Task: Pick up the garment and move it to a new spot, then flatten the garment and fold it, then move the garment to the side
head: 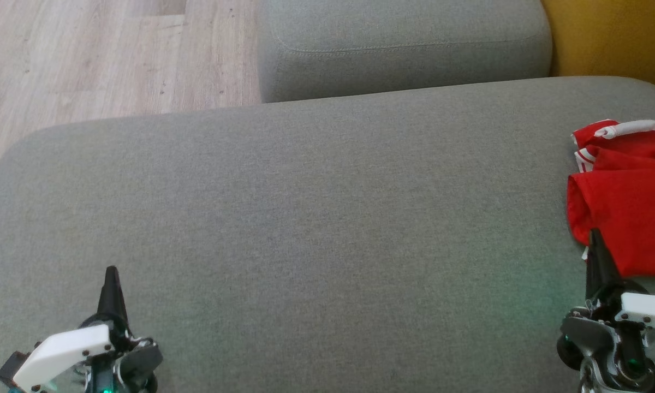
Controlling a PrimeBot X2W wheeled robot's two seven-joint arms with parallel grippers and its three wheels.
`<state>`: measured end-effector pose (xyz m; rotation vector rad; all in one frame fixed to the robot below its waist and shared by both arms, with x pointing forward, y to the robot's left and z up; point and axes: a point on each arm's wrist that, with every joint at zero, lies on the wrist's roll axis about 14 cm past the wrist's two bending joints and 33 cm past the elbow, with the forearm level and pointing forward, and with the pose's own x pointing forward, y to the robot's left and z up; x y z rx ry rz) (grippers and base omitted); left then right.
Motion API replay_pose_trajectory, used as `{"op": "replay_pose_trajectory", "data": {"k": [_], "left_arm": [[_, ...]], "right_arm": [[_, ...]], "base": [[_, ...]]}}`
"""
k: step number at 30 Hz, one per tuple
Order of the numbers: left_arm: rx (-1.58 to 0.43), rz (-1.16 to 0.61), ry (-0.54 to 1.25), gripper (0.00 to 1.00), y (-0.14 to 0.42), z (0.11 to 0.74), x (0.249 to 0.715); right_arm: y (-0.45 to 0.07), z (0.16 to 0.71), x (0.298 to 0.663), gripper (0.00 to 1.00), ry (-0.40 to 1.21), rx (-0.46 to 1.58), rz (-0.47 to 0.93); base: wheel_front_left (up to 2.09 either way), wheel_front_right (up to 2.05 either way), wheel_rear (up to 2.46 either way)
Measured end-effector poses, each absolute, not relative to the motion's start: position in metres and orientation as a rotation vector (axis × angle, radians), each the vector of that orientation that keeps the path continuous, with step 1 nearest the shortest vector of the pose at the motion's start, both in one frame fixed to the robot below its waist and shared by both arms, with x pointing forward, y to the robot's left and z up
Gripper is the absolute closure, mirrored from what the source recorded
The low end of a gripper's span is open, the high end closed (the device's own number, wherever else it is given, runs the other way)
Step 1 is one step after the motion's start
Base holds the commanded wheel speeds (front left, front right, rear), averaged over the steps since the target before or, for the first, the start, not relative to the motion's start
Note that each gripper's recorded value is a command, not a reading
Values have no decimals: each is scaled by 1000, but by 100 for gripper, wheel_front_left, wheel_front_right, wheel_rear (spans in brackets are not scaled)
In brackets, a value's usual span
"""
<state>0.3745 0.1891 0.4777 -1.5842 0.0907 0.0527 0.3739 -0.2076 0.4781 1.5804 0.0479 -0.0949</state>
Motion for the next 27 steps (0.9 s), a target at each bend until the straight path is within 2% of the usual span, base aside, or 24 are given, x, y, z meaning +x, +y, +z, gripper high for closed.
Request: {"op": "replay_pose_trajectory", "data": {"k": [27], "left_arm": [[-1586,51,92,100,189,478,374]], "right_arm": [[-208,478,374,100,47,1581,-96]], "base": [[0,0,0]]}}
